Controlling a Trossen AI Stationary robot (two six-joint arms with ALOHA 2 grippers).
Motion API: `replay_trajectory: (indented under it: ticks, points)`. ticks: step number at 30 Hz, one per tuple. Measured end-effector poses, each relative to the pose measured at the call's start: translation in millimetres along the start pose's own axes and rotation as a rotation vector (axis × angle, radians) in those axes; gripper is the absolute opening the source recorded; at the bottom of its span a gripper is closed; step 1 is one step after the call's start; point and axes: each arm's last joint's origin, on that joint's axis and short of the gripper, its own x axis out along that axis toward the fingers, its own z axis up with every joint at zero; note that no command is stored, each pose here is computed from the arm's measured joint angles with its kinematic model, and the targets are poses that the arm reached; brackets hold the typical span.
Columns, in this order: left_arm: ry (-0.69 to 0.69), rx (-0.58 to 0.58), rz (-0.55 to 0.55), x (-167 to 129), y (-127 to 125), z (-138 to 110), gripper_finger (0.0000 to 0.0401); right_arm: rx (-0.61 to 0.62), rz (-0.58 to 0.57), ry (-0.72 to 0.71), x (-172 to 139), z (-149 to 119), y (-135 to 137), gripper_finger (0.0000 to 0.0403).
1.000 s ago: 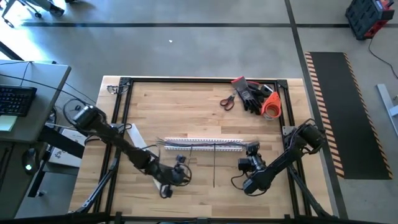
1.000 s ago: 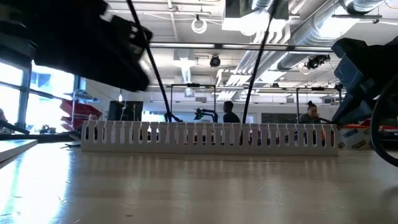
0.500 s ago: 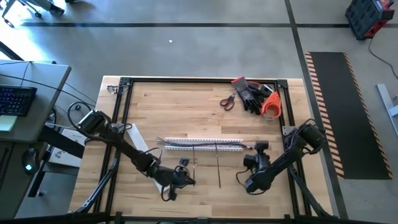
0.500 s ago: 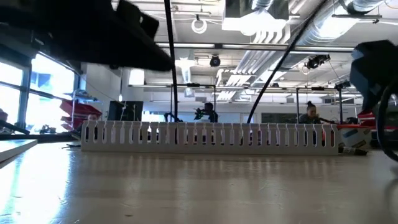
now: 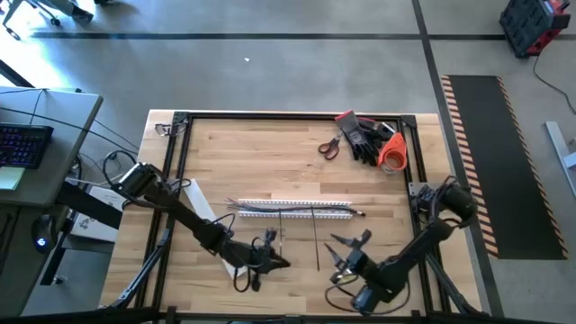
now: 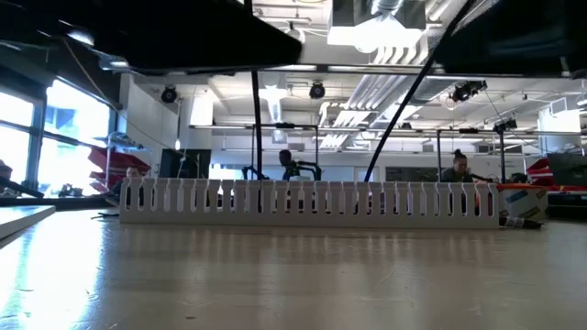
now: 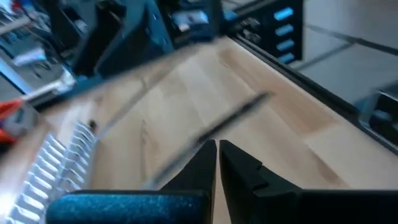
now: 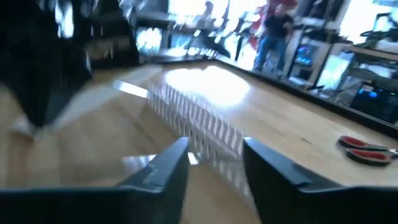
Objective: Ziptie cables
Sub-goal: Put the cable into the white cable duct
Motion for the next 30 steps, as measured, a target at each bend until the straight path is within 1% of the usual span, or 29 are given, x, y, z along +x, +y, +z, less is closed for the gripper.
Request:
replay_trajectory:
  ticks: [3,5,7,10,13,15,17,19,22,24,28,30]
  points:
    - [-0.036,0.013,0.045,7.3,5.6,-3.7,0.0003,0.049,-0.041,-0.03,21.2,-3.1,11.1,0.0072]
    - [-0.035,0.027,0.092,6.6,6.2,-2.6,0.0003,0.069,-0.075,-0.028,37.9,-7.5,15.3,0.0034]
    - [-0.02,0.064,0.151,-0.6,0.5,3.3,0.0003,0.1,-0.111,-0.03,54.4,-11.7,17.2,0.0009]
    - [0.001,0.11,0.232,-18.3,-9.5,17.2,0.0003,0.159,-0.17,-0.034,78.9,-18.2,16.0,0.0012]
    - [0.026,0.136,0.271,-38.6,-19.8,29.6,0.0003,0.228,-0.212,-0.009,104.3,-26.5,13.7,0.0012]
    - [0.034,0.138,0.295,-52.5,-25.0,37.3,0.0003,0.274,-0.226,0.022,123.2,-31.7,13.2,0.0006]
    - [0.037,0.127,0.313,-65.4,-29.1,43.7,0.0003,0.287,-0.215,0.055,141.1,-37.6,15.3,0.0002]
    - [0.046,0.121,0.305,-77.1,-33.2,47.5,0.0003,0.264,-0.176,0.077,157.7,-39.5,20.3,0.0001]
    - [0.053,0.096,0.27,-92.5,-38.5,51.4,0.0003,0.217,-0.033,0.092,180.1,-31.1,30.8,0.0]
    - [0.05,0.069,0.26,-101.2,-42.3,53.3,0.0003,0.163,0.021,0.076,190.6,-26.5,34.0,0.0]
    - [0.065,0.02,0.235,-113.3,-48.6,52.0,0.0003,0.094,0.033,0.057,205.6,-12.5,34.5,0.0]
    - [0.084,-0.031,0.275,-119.6,-48.8,48.9,0.0003,0.055,0.032,0.056,208.7,-9.3,35.0,0.0]
